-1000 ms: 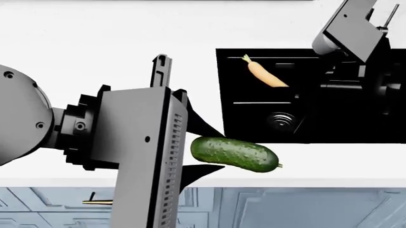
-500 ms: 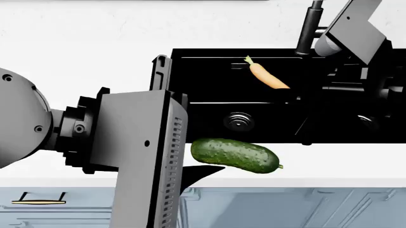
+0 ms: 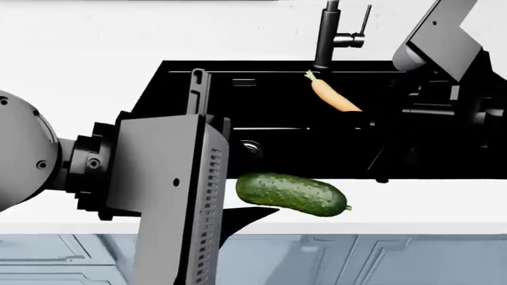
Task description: Place the two vegetables and bowl onto the tray for setting up a vegetable dip station.
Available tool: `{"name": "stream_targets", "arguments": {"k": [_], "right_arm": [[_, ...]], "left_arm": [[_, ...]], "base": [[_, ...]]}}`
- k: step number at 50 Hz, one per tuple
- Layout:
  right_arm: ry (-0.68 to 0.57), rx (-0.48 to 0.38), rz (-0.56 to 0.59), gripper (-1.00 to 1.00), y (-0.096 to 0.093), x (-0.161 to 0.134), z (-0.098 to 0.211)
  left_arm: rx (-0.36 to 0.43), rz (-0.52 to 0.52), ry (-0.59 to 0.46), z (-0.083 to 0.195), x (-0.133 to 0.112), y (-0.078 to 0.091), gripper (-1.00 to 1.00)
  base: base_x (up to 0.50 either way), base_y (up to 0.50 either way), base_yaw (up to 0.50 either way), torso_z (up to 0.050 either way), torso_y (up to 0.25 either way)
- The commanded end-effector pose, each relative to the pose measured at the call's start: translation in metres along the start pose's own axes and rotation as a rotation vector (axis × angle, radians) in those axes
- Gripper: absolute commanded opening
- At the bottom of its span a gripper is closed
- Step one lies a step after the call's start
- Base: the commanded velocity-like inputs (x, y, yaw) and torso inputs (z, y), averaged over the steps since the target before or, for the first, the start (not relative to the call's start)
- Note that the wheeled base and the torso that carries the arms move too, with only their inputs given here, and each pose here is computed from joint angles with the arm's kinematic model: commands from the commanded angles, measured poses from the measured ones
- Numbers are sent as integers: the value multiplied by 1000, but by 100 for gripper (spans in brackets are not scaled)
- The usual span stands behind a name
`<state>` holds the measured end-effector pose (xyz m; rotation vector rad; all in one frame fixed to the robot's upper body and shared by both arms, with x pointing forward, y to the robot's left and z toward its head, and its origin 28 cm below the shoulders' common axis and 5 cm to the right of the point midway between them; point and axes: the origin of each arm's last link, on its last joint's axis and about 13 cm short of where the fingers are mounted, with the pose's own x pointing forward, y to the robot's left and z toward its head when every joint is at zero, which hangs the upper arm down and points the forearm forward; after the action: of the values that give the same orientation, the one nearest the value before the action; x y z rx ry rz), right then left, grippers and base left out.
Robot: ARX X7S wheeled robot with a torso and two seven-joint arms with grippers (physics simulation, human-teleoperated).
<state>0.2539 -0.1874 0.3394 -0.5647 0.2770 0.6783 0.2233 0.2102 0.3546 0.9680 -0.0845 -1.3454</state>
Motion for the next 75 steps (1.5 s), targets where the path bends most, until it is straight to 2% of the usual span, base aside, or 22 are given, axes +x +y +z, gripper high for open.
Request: {"name": "stream_targets", "arguments": {"k": [1,75], "right_arm": [[-4,-9,-7,-100,0,-1,0],[17,-10,-26,-100,0,0,-7]], "left_arm": [[15,33,-5,2,-3,1,-100],[8,45,-7,-1,-1,-2,-100]], "base": [[0,-500,0,0,0],[0,-500,0,0,1]]}}
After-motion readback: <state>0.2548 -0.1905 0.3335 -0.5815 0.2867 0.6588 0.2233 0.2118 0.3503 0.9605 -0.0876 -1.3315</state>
